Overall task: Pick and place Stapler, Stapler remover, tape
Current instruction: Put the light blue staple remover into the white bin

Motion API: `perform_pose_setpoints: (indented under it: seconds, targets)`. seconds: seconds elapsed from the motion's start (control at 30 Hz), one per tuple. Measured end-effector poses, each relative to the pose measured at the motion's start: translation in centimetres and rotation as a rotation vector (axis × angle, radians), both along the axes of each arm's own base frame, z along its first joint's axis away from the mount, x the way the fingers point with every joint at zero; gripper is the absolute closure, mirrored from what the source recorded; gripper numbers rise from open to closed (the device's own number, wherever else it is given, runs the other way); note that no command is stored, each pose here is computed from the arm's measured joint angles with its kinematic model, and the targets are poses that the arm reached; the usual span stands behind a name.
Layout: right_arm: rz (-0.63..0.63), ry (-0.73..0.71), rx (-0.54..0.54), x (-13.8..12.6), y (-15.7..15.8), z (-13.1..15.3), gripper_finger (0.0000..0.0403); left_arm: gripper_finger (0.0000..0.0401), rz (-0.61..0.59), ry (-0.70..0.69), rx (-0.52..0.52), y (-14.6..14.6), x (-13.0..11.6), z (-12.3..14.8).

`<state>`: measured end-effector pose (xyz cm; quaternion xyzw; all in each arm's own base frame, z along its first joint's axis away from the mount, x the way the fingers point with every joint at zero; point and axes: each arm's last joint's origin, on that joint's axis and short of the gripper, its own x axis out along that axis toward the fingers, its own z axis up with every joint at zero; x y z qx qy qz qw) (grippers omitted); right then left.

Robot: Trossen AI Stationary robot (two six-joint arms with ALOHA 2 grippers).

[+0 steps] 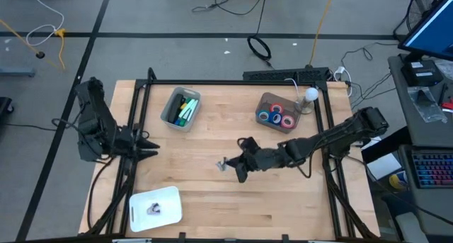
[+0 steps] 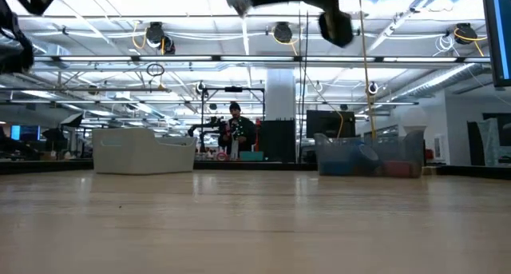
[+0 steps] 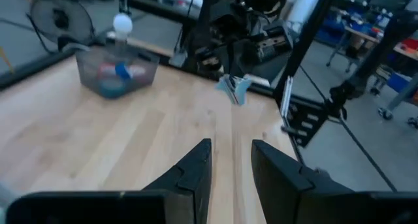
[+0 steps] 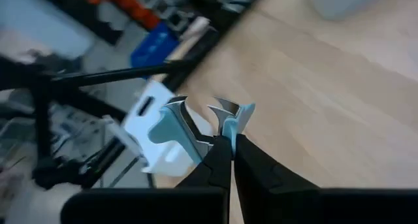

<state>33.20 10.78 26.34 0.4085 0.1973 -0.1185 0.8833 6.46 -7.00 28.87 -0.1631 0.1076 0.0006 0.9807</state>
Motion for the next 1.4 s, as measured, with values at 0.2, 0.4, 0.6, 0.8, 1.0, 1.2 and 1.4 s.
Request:
perform_pose_setpoints:
  seconds: [0.2, 0.4, 0.6, 0.8, 1.0, 1.2, 1.4]
  targets:
    - [0.149, -0.138, -0.072, 0.9, -1.5, 1.7, 0.0402, 0.0293, 0.064, -0.054, -0.004, -2.1, 2.7, 0.8]
    - [0.287, -0.219, -0.09, 1.5, -2.6, 2.4, 0.0403, 0.0293, 0.071, -0.077, -0.016, -3.5, 6.4, 0.7]
    - [0.418, -0.284, -0.122, 1.7, -3.0, 2.9, 0.0403, 0.0293, 0.038, -0.137, -0.02, -4.1, 10.3, 0.5]
    - [0.501, -0.357, -0.165, 1.9, -3.7, 3.5, 0.0403, 0.0293, -0.022, -0.171, -0.035, -4.3, 13.3, -0.4]
    - [0.538, -0.372, -0.191, 2.0, -4.9, 3.5, 0.0403, 0.0293, -0.029, -0.222, 0.019, -4.8, 15.4, -0.9]
    - [0.511, -0.369, -0.215, 2.2, -6.0, 3.5, 0.0403, 0.0293, -0.026, -0.223, 0.04, -5.3, 16.6, -0.7]
    - [0.519, -0.337, -0.204, 2.2, -6.7, 3.2, 0.0403, 0.0293, -0.019, -0.221, 0.051, -5.5, 17.3, -0.5]
